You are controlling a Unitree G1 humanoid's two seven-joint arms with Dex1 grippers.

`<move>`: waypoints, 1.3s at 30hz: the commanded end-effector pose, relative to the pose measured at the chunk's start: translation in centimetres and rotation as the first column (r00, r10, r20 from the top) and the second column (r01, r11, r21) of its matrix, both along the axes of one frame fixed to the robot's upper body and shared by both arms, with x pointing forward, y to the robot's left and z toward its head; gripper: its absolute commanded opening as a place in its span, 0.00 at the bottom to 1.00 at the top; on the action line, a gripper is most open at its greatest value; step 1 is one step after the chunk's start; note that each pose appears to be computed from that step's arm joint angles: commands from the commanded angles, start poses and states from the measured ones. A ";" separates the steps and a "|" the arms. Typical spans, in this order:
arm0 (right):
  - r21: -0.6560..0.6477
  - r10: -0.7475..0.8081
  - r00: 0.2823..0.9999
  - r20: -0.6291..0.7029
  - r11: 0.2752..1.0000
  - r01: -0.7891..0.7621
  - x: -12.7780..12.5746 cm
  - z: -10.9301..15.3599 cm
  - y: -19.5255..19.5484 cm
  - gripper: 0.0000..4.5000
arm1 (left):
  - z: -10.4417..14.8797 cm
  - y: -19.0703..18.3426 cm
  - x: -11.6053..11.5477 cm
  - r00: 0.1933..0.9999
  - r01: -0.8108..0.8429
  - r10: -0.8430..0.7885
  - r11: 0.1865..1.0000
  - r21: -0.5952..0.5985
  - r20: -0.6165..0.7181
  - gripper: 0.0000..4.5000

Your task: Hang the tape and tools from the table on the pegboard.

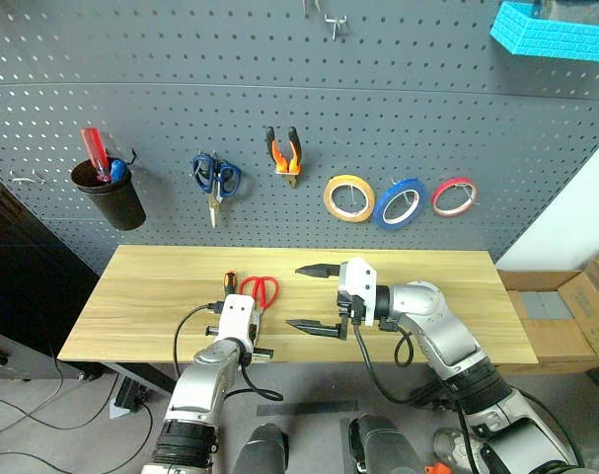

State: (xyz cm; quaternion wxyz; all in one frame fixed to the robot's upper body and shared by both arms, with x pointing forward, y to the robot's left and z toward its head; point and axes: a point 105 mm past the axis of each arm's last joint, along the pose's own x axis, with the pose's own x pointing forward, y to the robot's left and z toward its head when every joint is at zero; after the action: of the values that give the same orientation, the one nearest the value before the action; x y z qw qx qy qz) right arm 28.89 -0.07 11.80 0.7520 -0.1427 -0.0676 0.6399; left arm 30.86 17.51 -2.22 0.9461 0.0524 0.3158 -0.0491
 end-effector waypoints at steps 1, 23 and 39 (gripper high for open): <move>0.027 0.008 0.999 0.051 1.000 -0.009 0.3 1.3 0.0 1.00 | 2.4 0.4 1.2 0.993 -0.010 0.009 1.000 0.010 0.115 0.00; -0.114 -0.068 0.998 0.007 0.991 0.069 2.7 -2.3 -0.8 1.00 | 0.6 0.4 2.7 0.996 -0.037 0.040 0.999 -0.040 0.085 0.99; -0.118 -0.089 0.996 0.001 0.989 0.088 3.2 -2.6 -0.6 1.00 | -0.8 -0.4 4.0 1.000 -0.012 0.012 0.998 -0.061 0.013 0.99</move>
State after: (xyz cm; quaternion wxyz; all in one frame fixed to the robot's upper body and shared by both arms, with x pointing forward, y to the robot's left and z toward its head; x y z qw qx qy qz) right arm 31.89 -0.80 7.89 0.7678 -0.1854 0.0017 0.6133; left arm 34.36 17.09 -3.61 0.9455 0.0239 0.3202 -0.0550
